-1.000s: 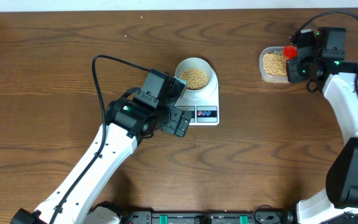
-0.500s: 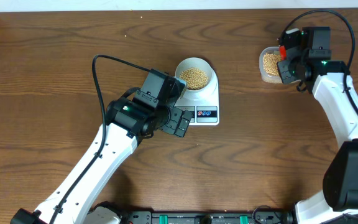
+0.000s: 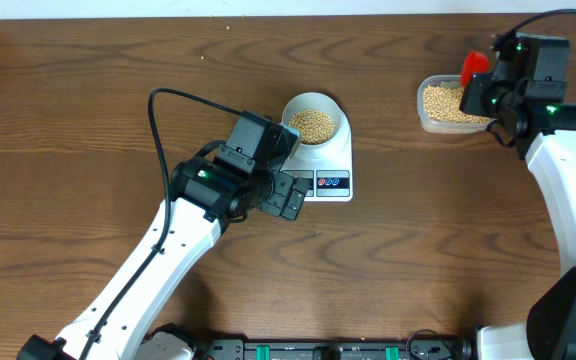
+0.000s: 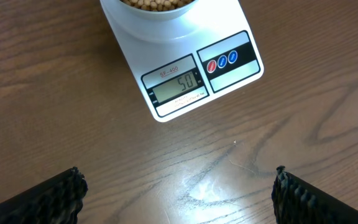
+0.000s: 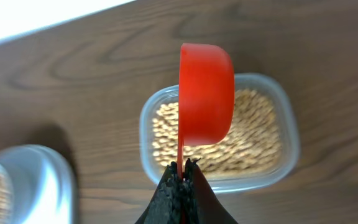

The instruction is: Scoop item into bowl and weigh 50g on scale

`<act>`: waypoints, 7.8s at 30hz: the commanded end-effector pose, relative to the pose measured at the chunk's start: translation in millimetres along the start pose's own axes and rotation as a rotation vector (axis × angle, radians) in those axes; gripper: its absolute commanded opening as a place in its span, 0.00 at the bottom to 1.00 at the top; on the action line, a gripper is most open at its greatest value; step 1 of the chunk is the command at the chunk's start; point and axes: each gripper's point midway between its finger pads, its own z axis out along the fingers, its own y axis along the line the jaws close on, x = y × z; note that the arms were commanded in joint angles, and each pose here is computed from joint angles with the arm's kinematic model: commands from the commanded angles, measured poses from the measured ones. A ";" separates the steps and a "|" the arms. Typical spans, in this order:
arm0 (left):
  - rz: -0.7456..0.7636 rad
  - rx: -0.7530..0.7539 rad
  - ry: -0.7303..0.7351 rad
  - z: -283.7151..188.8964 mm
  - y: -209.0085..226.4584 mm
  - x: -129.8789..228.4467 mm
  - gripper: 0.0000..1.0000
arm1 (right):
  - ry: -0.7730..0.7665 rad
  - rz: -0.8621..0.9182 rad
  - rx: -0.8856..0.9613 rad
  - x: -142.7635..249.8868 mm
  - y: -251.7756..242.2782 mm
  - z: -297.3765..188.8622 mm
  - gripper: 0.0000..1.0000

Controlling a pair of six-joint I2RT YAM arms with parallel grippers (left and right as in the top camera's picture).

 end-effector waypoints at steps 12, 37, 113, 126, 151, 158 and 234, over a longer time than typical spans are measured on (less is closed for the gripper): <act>0.001 0.003 0.003 0.1 0.7 0.9 0.98 | 0.017 0.564 -0.069 -7.8 -12.6 -7.9 0.01; 0.001 0.003 0.003 0.1 0.7 0.9 0.98 | 0.047 0.589 -0.029 1.5 -23.6 9.4 0.01; 0.001 0.003 0.003 0.1 0.7 0.9 0.98 | 0.288 0.783 -0.152 48.7 7.5 71.8 0.69; 0.001 0.003 0.003 0.0 0.7 0.8 0.98 | 0.221 0.638 -0.180 33.8 7.7 63.1 0.99; 0.001 0.003 0.003 0.1 0.7 0.9 0.98 | -0.128 0.353 -0.138 -44.2 -1.6 -7.1 0.99; 0.001 0.003 0.003 0.0 0.7 0.8 0.98 | -0.138 0.341 -0.114 -45.2 -5.8 -6.8 0.99; 0.001 0.003 0.003 0.1 0.7 0.9 0.98 | -0.758 -0.320 0.061 44.6 -4.4 -187.0 0.99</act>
